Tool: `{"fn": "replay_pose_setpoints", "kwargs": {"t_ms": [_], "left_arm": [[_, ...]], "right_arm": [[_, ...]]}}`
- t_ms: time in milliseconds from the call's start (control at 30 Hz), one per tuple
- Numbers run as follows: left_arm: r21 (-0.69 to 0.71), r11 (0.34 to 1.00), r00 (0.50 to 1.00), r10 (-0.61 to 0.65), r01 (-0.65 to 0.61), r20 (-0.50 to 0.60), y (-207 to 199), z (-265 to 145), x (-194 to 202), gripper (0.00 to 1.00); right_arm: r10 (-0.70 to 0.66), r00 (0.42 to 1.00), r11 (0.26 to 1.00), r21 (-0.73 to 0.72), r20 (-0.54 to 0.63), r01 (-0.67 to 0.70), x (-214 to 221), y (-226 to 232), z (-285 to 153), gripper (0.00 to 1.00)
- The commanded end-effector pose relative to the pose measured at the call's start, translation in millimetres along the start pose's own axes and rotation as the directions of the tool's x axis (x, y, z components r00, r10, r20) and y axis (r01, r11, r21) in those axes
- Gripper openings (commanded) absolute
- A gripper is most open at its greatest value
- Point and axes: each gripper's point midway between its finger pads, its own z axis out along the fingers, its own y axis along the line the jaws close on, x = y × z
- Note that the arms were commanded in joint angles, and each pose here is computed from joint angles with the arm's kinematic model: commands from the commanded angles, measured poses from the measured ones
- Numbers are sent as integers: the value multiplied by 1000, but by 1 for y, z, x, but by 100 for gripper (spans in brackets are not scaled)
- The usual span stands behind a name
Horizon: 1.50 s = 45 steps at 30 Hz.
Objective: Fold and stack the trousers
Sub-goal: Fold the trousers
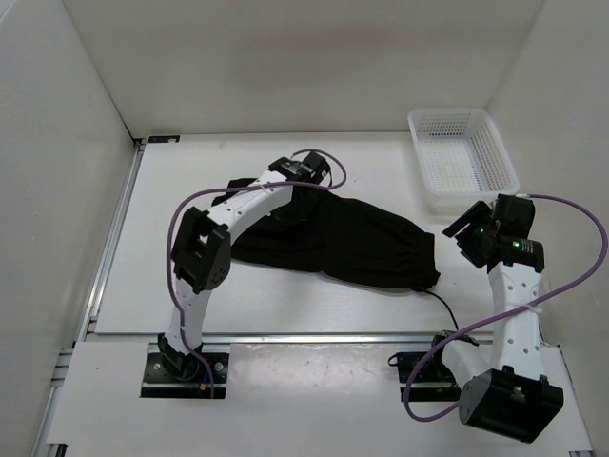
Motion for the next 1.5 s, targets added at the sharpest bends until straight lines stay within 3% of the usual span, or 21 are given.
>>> {"fn": "replay_pose_setpoints", "kwargs": {"t_ms": [0, 333, 467, 500, 533, 567, 600, 633, 700, 767, 900, 1033, 1200, 1433, 1467], "left_arm": [[43, 997, 984, -72, 65, 163, 13, -67, -37, 10], [216, 976, 977, -39, -7, 209, -2, -123, -28, 10], [314, 947, 991, 31, -72, 133, -38, -101, 13, 10], [332, 939, 991, 49, -87, 122, -46, -98, 22, 13], [327, 939, 993, 79, -104, 87, -54, -83, 33, 22], [347, 926, 989, 138, -149, 58, -64, -76, 44, 52], [338, 923, 982, 188, -185, 23, -67, -71, 55, 60], [306, 927, 973, 231, -215, -15, -70, -58, 63, 62], [255, 932, 966, 255, -259, 50, -67, -72, 46, 69], [239, 933, 962, 252, -270, 101, -58, -94, 30, 69], [311, 931, 957, 108, -192, 269, -34, -158, -40, 63], [394, 914, 953, -32, -94, 300, -2, -176, -79, 57], [370, 928, 968, -129, 42, 214, 49, -126, -89, 56], [387, 891, 964, -267, 238, 21, 138, -24, -66, 66], [397, 887, 964, -264, 236, 16, 142, -20, -64, 72]], "right_arm": [[-24, 1000, 1000, -12, 0, 24, 1, 2, -5, 72], [-24, 1000, 1000, -20, -5, 24, 4, 2, -6, 72], [-24, 1000, 1000, -20, -5, 24, 4, 2, -6, 72], [-14, 1000, 1000, -15, -13, 14, 7, 0, -4, 72], [-14, 1000, 1000, -15, -13, 13, 7, 0, -4, 72], [-15, 1000, 1000, -20, -6, 14, 6, 1, -6, 72], [-15, 1000, 1000, -20, -6, 14, 6, 1, -6, 72], [-15, 1000, 1000, -20, -6, 14, 6, 1, -6, 72], [-15, 1000, 1000, -20, -6, 14, 6, 1, -6, 72], [-15, 1000, 1000, -20, -6, 14, 6, 1, -6, 72], [-15, 1000, 1000, -20, -6, 14, 6, 1, -6, 72], [-15, 1000, 1000, -25, 2, 16, 6, 1, -8, 72], [-28, 999, 999, -35, 18, 28, 2, 4, -12, 72], [-47, 999, 999, -22, 17, 47, 1, 2, -12, 74], [-47, 999, 998, -30, 12, 47, 2, 3, -12, 74]]}}
